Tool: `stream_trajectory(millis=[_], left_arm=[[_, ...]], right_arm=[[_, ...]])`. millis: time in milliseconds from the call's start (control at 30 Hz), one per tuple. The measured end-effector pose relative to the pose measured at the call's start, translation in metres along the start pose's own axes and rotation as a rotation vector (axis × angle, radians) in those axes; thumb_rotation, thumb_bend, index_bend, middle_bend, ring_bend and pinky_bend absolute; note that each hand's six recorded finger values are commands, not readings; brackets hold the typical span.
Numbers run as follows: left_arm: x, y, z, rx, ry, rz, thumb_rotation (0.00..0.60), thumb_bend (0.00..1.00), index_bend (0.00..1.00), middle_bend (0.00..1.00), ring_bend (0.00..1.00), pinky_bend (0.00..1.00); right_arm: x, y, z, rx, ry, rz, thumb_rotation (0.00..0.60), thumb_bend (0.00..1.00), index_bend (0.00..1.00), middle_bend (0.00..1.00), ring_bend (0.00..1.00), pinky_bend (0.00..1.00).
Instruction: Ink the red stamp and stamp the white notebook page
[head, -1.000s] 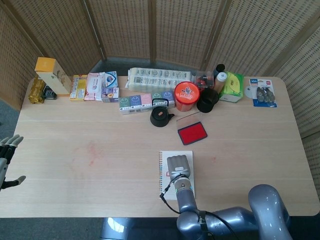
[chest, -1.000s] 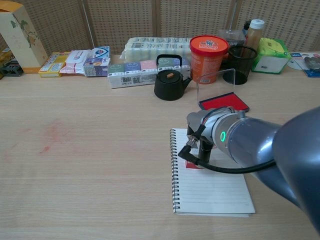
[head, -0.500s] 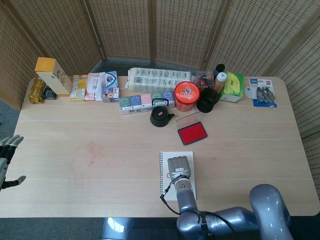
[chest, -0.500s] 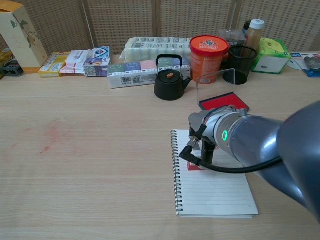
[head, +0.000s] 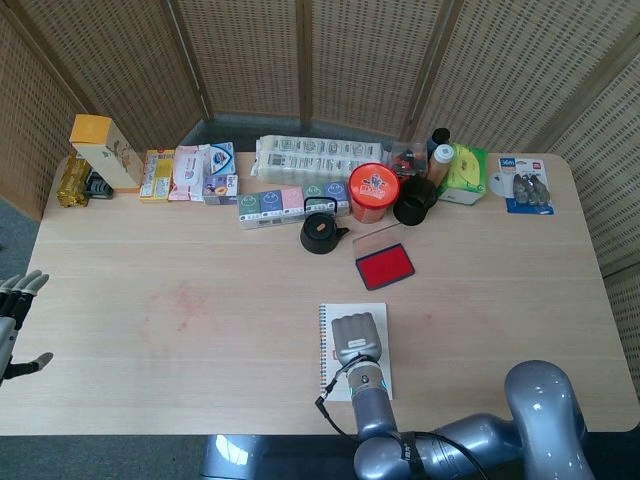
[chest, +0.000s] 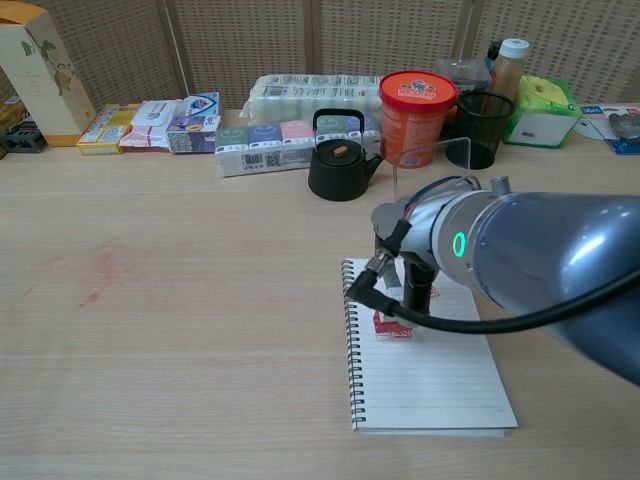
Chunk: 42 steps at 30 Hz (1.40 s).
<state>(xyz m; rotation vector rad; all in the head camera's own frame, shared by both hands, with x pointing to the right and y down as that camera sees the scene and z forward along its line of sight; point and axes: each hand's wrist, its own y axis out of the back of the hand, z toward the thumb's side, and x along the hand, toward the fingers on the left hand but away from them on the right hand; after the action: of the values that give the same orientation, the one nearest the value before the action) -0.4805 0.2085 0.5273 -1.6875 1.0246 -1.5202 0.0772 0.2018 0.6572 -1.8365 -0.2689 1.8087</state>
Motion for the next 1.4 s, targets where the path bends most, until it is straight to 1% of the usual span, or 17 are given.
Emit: stream_trajectory(millis=[233, 433, 700, 933, 1400], left_arm=[[-0.001, 0.000, 0.000, 0.000, -0.002, 0.001, 0.600, 0.00, 0.00, 0.01, 0.00, 0.01], [-0.001, 0.002, -0.001, -0.003, 0.000, 0.005, 0.600, 0.00, 0.00, 0.01, 0.00, 0.01], [-0.001, 0.002, -0.001, -0.005, 0.001, 0.005, 0.600, 0.00, 0.00, 0.01, 0.00, 0.01], [-0.001, 0.002, -0.001, -0.004, 0.003, 0.004, 0.600, 0.00, 0.00, 0.01, 0.00, 0.01], [0.000, 0.000, -0.003, -0.001, 0.013, -0.002, 0.600, 0.00, 0.00, 0.01, 0.00, 0.01]], right_arm=[[0.017, -0.003, 0.010, 0.047, 0.021, 0.015, 0.600, 0.44, 0.70, 1.00, 1.00, 1.00], [0.020, -0.013, 0.015, 0.086, 0.012, 0.018, 0.600, 0.44, 0.70, 1.00, 1.00, 1.00], [0.012, -0.018, 0.013, 0.095, -0.014, 0.007, 0.600, 0.44, 0.70, 1.00, 1.00, 1.00], [0.005, -0.024, 0.010, 0.098, -0.034, 0.021, 0.600, 0.44, 0.70, 1.00, 1.00, 1.00], [-0.012, -0.043, 0.008, 0.098, -0.046, 0.056, 0.600, 0.44, 0.70, 1.00, 1.00, 1.00]])
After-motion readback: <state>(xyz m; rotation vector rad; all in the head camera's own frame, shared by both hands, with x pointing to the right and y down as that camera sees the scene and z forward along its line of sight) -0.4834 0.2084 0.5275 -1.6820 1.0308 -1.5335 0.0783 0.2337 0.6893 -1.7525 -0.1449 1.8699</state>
